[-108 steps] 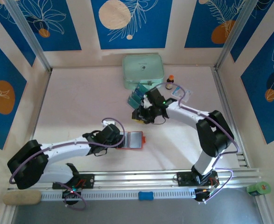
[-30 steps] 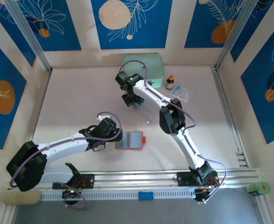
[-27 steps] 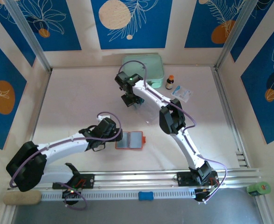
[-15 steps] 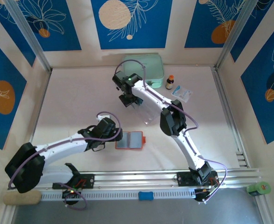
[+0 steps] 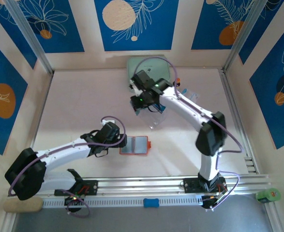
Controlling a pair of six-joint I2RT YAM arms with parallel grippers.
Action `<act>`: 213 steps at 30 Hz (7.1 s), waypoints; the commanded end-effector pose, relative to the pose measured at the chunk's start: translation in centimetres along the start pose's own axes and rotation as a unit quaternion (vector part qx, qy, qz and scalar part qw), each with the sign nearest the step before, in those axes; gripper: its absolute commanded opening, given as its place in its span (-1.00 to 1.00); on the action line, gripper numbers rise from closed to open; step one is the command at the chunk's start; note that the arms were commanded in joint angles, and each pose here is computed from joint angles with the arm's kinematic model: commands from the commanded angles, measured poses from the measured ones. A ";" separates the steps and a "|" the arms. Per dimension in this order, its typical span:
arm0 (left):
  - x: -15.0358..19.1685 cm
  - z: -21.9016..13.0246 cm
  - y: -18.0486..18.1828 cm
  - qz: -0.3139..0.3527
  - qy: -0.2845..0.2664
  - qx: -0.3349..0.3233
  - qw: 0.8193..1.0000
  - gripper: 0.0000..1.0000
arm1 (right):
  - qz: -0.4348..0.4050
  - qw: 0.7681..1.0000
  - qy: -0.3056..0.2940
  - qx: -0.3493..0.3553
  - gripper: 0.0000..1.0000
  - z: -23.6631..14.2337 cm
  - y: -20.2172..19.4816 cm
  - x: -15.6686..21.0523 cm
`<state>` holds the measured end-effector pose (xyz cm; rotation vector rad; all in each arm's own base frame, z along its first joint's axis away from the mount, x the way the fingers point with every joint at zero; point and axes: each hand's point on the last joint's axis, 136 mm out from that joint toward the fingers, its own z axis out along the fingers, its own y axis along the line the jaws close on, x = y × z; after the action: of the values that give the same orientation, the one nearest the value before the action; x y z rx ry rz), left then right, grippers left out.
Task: Put the credit cards into the card holder
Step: Insert the credit card into the card slot.
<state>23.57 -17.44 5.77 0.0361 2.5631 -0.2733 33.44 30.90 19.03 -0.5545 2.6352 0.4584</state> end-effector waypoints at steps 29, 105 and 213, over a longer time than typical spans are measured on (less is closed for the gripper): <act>1.6 0.4 0.1 0.057 0.032 -0.032 0.997 1.00 | 0.294 0.933 -0.126 -0.165 -1.00 7.0 2.5 14.0; 2.1 0.5 0.2 0.053 0.040 -0.031 0.997 1.00 | 0.306 0.926 -0.125 -0.185 -1.00 8.7 2.3 16.8; 3.9 1.3 1.8 0.047 0.068 -0.071 0.994 1.00 | 0.280 0.942 0.013 -0.184 -0.20 8.8 3.0 19.3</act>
<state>22.00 -17.24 2.21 0.1106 2.6682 -0.1251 20.19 32.54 3.79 0.2156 2.5997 1.2197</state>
